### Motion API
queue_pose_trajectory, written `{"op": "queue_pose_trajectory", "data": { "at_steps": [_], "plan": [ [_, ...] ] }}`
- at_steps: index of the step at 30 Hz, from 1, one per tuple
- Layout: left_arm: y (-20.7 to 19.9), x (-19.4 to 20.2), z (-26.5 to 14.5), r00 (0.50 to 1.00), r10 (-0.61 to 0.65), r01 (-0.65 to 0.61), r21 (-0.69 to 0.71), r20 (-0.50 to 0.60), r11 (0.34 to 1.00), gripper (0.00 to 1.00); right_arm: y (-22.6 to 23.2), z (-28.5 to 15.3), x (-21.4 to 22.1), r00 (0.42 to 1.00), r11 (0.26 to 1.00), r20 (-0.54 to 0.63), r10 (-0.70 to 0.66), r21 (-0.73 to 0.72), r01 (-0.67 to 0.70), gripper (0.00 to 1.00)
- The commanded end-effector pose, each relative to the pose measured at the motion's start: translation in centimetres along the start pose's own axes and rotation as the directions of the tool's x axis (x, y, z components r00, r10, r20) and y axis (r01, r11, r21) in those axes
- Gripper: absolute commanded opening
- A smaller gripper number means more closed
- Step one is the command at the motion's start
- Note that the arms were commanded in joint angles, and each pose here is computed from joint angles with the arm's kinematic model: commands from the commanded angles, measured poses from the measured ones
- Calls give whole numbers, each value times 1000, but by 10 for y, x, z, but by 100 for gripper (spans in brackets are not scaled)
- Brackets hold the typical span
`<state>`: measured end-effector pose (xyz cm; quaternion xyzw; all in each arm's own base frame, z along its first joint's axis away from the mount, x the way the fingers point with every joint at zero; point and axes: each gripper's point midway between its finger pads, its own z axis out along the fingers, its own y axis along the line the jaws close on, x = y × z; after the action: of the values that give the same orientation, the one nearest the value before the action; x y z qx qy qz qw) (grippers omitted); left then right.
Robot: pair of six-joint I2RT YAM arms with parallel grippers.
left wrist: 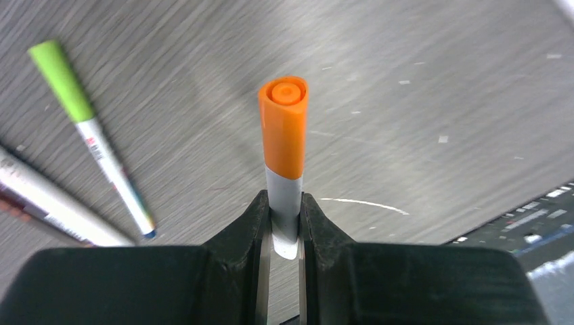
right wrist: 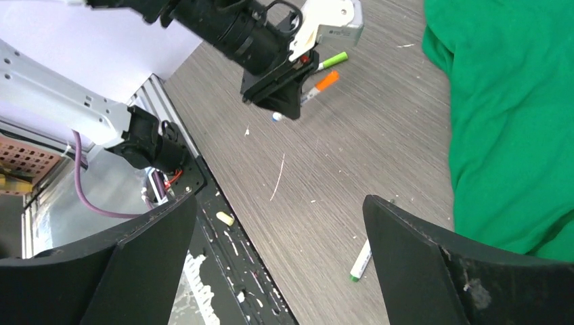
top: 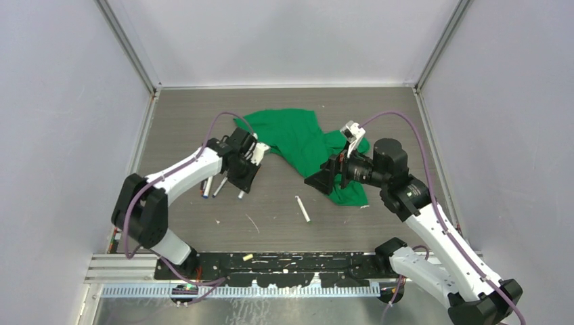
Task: Insert the pens into the pen caps
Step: Place the pen at the center of the board.
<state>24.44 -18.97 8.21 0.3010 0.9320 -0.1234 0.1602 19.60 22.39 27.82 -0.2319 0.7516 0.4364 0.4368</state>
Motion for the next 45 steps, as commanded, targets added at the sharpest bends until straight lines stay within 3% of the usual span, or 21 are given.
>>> {"op": "queue_pose_trajectory", "data": {
  "at_steps": [1,7,15,24,29,33,36,40,45],
  "plan": [
    [46,20,-9,987,-37,13,-150,-157,989,10,9,-10,-12,996,999,83,-44,-10,44,100],
    [68,47,2,944,-114,65,-165,-309,984,13,4,-11,2,997,1000,75,-14,1,14,99],
    [89,52,9,924,-195,134,-197,-330,971,23,0,-4,15,996,998,65,55,-16,-54,99],
    [102,57,15,903,-252,168,-253,-349,953,39,-33,0,50,989,981,14,147,123,-147,97],
    [89,19,-20,960,-231,198,-198,-156,960,51,-69,3,87,971,939,-95,219,292,-183,84],
    [74,-22,-63,977,-207,213,-136,60,968,63,-90,13,116,946,900,-197,259,404,-163,73],
    [61,-48,-88,948,-200,224,-73,247,972,65,-91,30,137,931,883,-287,224,464,-69,70],
    [46,-69,-120,851,-180,209,-5,493,978,75,-92,55,164,899,862,-390,201,507,26,64],
    [40,-66,-128,783,-198,223,31,589,974,78,-98,77,182,863,839,-478,160,526,136,58]
  ]
}}
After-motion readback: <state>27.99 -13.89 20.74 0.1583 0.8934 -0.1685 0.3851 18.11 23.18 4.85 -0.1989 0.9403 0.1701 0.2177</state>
